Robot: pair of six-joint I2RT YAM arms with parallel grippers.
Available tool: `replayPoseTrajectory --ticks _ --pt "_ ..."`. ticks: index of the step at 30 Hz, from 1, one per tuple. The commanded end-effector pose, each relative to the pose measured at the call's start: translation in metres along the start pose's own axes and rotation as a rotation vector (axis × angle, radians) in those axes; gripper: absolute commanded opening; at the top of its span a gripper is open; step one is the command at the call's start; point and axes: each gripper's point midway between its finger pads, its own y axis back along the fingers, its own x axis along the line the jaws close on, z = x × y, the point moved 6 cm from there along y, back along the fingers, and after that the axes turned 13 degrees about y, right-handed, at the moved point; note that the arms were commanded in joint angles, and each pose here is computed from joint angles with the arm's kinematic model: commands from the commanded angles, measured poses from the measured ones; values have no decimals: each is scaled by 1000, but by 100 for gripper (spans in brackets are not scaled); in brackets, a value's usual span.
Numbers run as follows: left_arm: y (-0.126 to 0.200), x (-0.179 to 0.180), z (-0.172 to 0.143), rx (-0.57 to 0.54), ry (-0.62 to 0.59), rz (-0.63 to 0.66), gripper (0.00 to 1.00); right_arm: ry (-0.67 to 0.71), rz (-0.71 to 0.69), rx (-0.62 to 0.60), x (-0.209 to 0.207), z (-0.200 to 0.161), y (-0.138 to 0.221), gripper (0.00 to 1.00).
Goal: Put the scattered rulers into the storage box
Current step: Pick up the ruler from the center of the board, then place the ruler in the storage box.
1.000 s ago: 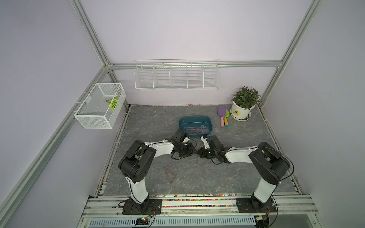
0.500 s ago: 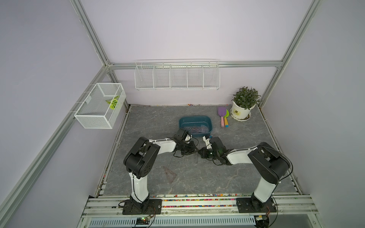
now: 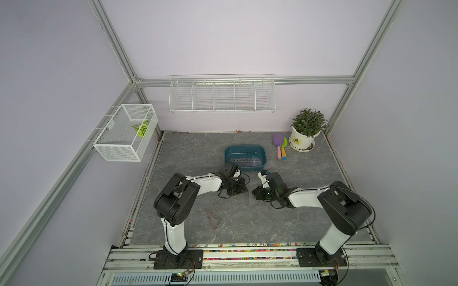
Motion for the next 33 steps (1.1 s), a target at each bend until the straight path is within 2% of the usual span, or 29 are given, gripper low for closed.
replayPoseTrajectory --ticks 1,6,10,15,18,26,33 --pt "35 -24 9 -127 40 11 0 1 -73 40 -13 -8 24 9" --pt "78 -72 31 -388 118 -4 0 4 -105 -36 -18 0 59 10" --pt "92 -92 46 -557 320 -54 0 -1 -110 -61 -20 1 75 10" --pt "86 -116 70 -632 483 -221 0 -8 -107 -80 -20 1 87 10" --pt "79 -120 85 -695 560 -271 0 -5 -96 -79 -18 2 93 10" --pt "50 -112 115 -829 666 -346 0 4 -115 -60 -22 -5 105 10" --pt "20 -111 132 -834 720 -420 0 -16 -95 -69 -25 -9 106 10"
